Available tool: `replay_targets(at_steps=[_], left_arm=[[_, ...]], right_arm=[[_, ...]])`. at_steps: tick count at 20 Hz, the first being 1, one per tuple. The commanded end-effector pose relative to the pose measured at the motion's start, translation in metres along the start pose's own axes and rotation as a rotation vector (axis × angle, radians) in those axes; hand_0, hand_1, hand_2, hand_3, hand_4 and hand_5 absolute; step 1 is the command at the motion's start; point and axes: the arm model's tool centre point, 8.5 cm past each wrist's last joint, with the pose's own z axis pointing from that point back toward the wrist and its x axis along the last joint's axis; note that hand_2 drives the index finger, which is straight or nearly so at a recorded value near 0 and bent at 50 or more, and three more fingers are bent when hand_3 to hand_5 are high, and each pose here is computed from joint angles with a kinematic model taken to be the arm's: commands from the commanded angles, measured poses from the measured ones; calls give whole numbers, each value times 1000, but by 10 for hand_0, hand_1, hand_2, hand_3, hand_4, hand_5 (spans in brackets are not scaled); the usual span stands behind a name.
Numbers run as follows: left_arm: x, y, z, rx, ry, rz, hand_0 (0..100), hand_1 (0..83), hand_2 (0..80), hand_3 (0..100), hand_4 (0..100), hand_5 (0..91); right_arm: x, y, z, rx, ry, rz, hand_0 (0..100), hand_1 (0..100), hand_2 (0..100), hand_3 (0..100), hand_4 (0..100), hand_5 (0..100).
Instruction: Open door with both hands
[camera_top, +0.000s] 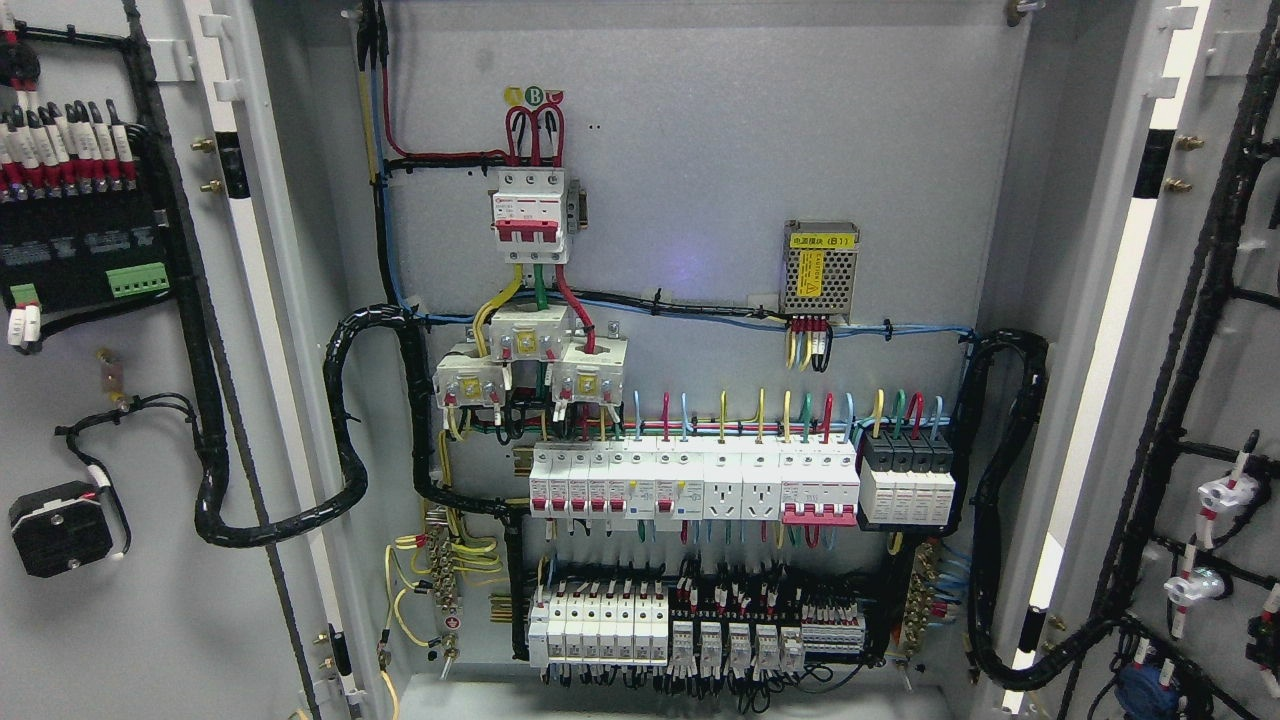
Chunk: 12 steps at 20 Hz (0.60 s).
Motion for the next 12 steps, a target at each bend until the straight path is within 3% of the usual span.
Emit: replay_targets(at_steps=[1, 12], left_arm=[[-30, -45, 4, -24, 102, 112, 120, 389, 0, 0, 0, 0], [-28, -53, 2, -35, 95, 93, 120, 389, 0, 0, 0, 0]], right_arm=[[-1, -4, 1, -16, 14, -3, 48, 0, 0, 0, 0, 0], [2, -1, 0, -14, 4, -42, 48, 0, 0, 0, 0, 0]])
